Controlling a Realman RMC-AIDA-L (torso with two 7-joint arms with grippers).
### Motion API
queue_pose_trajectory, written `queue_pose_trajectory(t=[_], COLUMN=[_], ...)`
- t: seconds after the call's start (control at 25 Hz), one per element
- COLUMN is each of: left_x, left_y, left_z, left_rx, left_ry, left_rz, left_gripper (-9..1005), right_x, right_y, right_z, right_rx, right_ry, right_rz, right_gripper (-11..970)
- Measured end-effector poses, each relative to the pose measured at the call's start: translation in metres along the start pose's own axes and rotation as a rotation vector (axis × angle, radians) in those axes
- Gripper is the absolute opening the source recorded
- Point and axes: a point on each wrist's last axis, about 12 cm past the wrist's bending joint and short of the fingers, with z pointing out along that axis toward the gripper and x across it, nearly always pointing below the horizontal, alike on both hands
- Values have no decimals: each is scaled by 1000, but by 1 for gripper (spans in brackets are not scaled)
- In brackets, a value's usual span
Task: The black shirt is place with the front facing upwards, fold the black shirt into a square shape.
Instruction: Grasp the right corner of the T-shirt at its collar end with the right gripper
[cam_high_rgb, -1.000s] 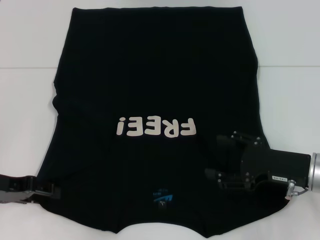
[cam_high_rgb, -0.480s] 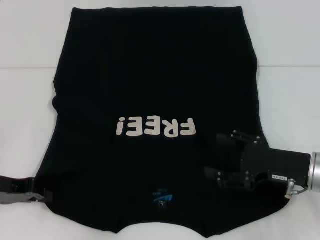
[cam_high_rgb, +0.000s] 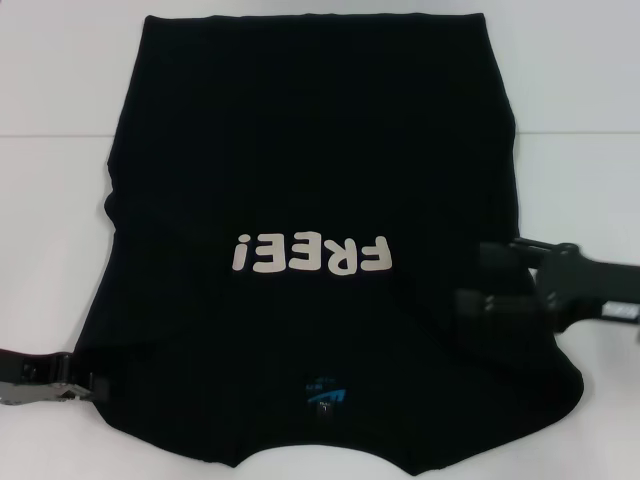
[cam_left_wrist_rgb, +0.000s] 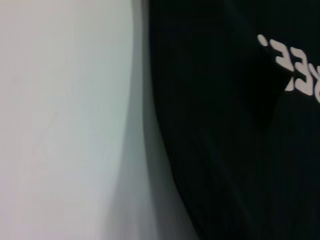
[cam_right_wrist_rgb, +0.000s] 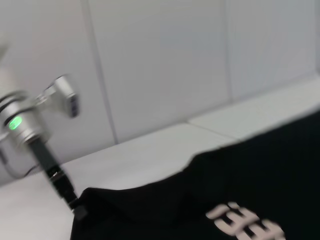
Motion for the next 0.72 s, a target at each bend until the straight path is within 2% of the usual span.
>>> queue_pose_trajectory(t=[0.16,0.28,0.32,0.52,0.72], left_x=[0,1,1,1,1], left_y=[-1,-1,-1,-1,-1], left_z=[-1,-1,-2,-4,-4], left_rx=[10,16,20,31,33], left_ry=[-2,1,2,2,2], left_rz=[14,19,20,28,30], left_gripper=[45,45,45,45,45], right_x=[-31,-47,-53,-51,-38], right_y=[-18,-25,-28,-32,-33], right_z=[-28,-40,-45,-49,-48], right_rx=[62,108,154,255,310], right_ry=[189,350,436,573,674], right_rz=[347,554,667,761,790], right_gripper=[925,924,923,917,916])
